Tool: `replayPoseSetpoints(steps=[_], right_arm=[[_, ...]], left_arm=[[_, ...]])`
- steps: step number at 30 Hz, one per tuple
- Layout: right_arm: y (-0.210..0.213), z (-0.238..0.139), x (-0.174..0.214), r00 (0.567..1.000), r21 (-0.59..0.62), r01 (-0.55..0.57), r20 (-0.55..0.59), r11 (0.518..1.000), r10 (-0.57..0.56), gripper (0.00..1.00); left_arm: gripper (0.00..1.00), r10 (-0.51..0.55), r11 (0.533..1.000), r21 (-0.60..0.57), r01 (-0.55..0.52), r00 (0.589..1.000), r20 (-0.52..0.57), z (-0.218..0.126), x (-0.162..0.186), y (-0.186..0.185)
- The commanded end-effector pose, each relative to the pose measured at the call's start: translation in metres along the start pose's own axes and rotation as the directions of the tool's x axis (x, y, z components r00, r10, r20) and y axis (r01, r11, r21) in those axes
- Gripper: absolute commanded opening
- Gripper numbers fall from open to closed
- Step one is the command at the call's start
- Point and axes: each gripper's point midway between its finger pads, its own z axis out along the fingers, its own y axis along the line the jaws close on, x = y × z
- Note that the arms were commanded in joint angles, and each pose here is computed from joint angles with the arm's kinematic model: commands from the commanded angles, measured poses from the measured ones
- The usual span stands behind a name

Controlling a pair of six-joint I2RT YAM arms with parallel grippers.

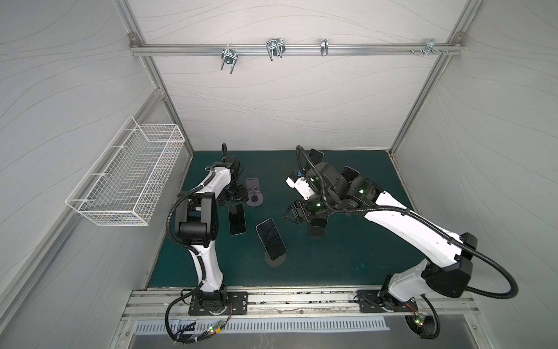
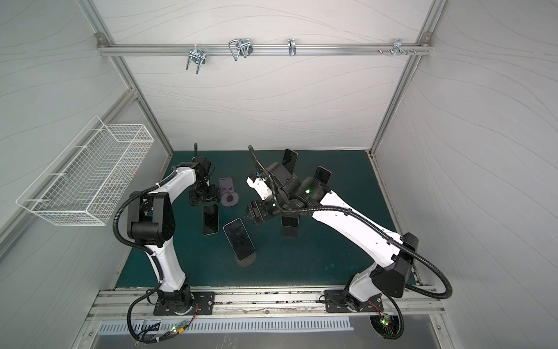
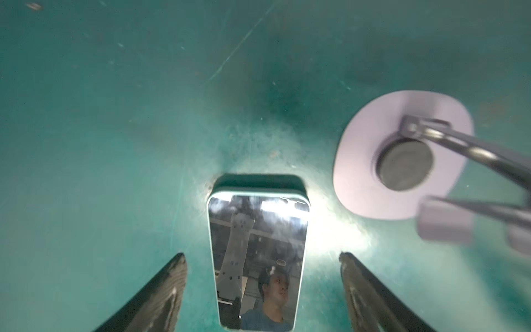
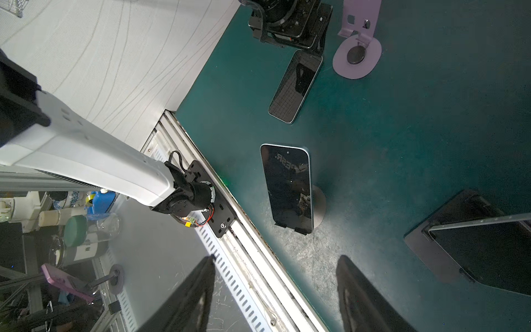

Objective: Remove the phone from the phone stand
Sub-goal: 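Open the left gripper to release the mint phone and rise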

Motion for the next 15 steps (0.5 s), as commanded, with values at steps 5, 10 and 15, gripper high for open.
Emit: replayPoseSetpoints(steps=[5,10,15], right_arm=[[0.019,-0.023,0.008,0.999,0.003,0.022,0.024,1.0,-0.022,0.68],[0.026,-0.023,0.015,1.0,0.006,0.015,0.026,1.0,-0.016,0.67],[0.035,-0.022,0.022,1.0,0.0,0.012,0.018,1.0,-0.012,0.66]], left_arm=[[0.85,-0.026,0.999,0.038,0.024,0.997,0.069,-0.041,0.001,0.003],[0.84,-0.025,0.999,0.039,0.021,0.995,0.102,-0.059,0.008,0.007],[0.84,-0.039,0.997,0.068,0.03,0.989,0.14,-0.077,0.017,0.008]])
